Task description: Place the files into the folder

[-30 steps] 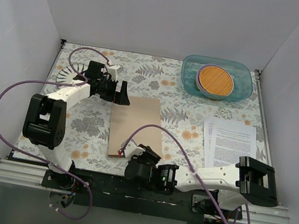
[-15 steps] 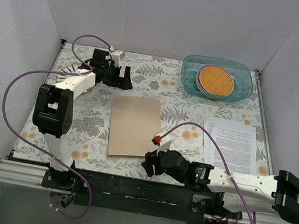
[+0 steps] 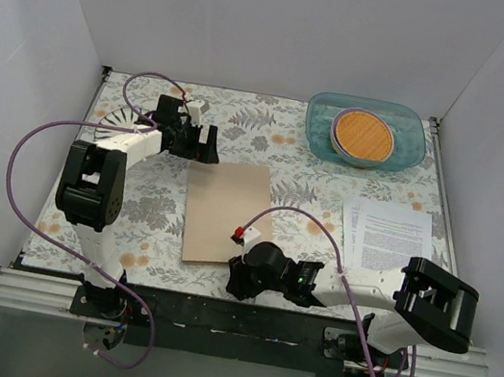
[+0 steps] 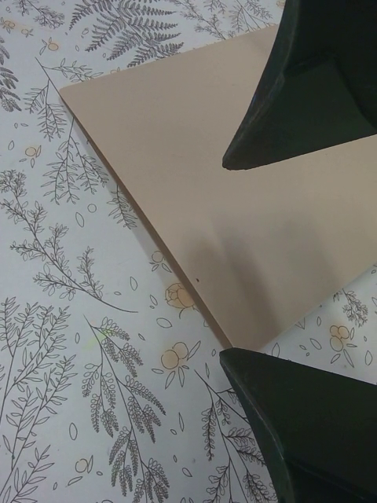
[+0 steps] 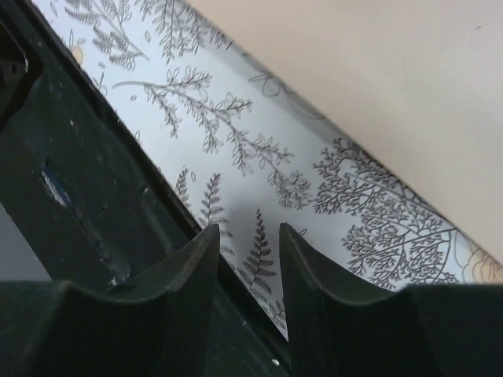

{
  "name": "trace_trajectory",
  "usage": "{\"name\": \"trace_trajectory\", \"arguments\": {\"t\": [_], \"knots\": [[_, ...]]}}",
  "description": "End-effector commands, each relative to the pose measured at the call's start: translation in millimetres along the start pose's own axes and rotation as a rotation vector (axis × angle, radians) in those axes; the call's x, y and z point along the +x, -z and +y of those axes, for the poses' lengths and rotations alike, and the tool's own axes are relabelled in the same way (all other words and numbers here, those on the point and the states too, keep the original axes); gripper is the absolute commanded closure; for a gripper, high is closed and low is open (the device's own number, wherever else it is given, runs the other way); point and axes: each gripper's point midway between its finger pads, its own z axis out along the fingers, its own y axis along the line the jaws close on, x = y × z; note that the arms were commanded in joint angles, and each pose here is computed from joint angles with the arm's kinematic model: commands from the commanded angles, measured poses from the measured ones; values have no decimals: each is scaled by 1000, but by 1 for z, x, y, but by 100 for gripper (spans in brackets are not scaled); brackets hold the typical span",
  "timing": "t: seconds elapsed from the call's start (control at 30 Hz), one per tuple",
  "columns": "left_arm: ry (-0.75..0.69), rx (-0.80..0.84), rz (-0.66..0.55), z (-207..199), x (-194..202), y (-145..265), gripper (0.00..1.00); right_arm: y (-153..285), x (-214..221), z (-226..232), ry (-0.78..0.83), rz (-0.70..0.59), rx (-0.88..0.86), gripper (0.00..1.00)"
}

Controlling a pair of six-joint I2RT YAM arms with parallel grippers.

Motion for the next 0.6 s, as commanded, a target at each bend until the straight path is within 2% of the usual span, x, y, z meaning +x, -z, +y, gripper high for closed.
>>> {"name": "trace_trajectory", "arguments": {"t": [0.0, 0.3, 0.57], "knots": [[-23, -6, -22, 2, -4, -2, 2, -5, -17, -19, -104, -47, 62, 53], [14, 62, 31, -6, 21, -10, 2, 2, -37, -70, -199, -117, 240, 53], [-8, 78, 30, -8, 15, -13, 2, 11, -39, -88, -251, -157, 290, 52]]}}
